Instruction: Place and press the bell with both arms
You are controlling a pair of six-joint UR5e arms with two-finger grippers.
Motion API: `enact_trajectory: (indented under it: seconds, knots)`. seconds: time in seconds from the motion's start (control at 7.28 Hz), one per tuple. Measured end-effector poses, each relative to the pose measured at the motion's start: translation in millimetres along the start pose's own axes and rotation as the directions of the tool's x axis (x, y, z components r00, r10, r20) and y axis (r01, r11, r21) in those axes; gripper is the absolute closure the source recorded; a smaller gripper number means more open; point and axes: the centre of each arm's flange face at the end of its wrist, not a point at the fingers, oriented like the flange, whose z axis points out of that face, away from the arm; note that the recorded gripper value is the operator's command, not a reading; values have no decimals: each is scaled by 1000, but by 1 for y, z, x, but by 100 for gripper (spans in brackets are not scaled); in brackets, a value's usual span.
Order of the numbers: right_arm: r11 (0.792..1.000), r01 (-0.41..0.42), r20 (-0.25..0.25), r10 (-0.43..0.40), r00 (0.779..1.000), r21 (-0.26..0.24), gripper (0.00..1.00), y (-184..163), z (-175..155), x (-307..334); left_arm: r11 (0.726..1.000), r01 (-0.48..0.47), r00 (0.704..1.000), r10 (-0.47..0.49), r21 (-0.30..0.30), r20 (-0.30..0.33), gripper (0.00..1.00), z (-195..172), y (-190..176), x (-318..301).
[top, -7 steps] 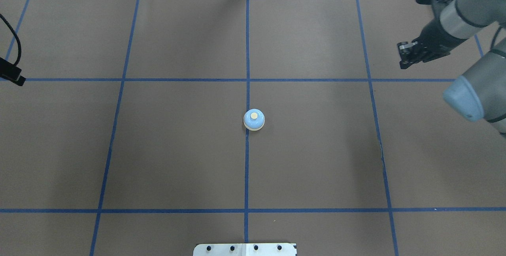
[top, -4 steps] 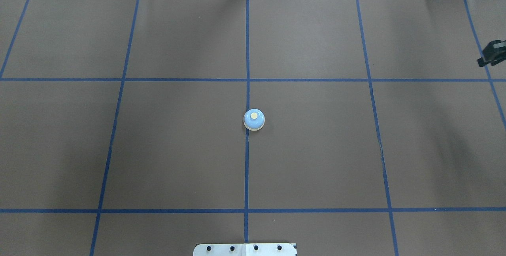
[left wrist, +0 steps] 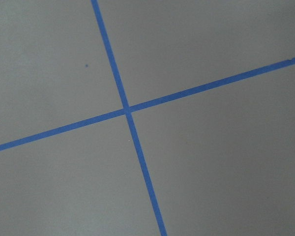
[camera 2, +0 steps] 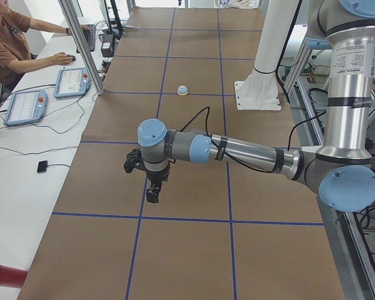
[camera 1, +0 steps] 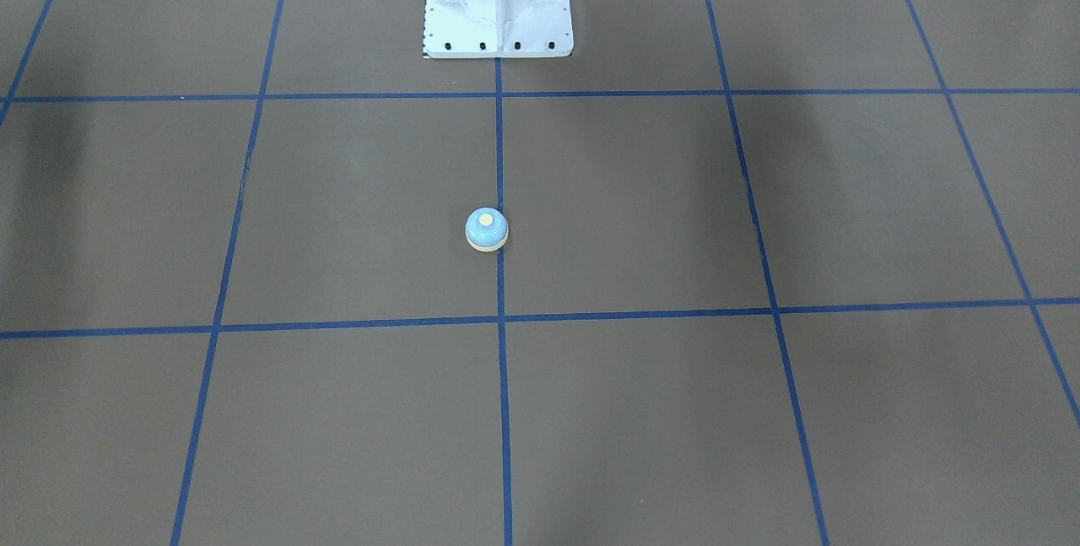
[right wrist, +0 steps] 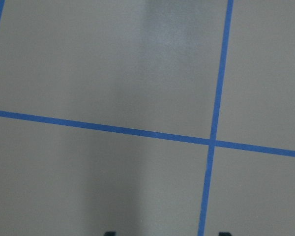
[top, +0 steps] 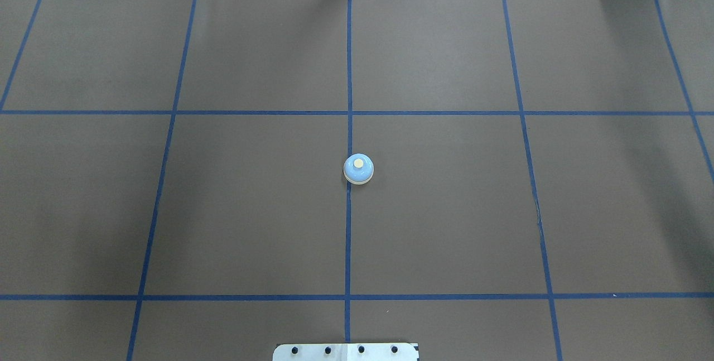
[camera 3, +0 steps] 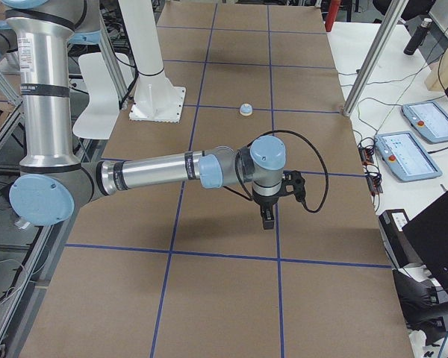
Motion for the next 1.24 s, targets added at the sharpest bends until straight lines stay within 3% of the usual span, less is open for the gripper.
enact_trajectory:
  seconds: [0.41, 0.82, 1.24]
  knots:
    - [998, 24, -6, -24, 1000, -50, 0, 0, 7, 10, 997, 72, 997, -72, -20, -6, 1, 11, 17, -11]
    - [998, 34, -9, -34, 999, -62, 0, -2, 9, 14, 997, 70, 994, -71, -19, -82, 0, 14, 21, -5]
    - [996, 38, -7, -39, 999, -79, 0, -2, 18, 12, 999, 31, 995, -32, -14, -90, 0, 17, 29, -9]
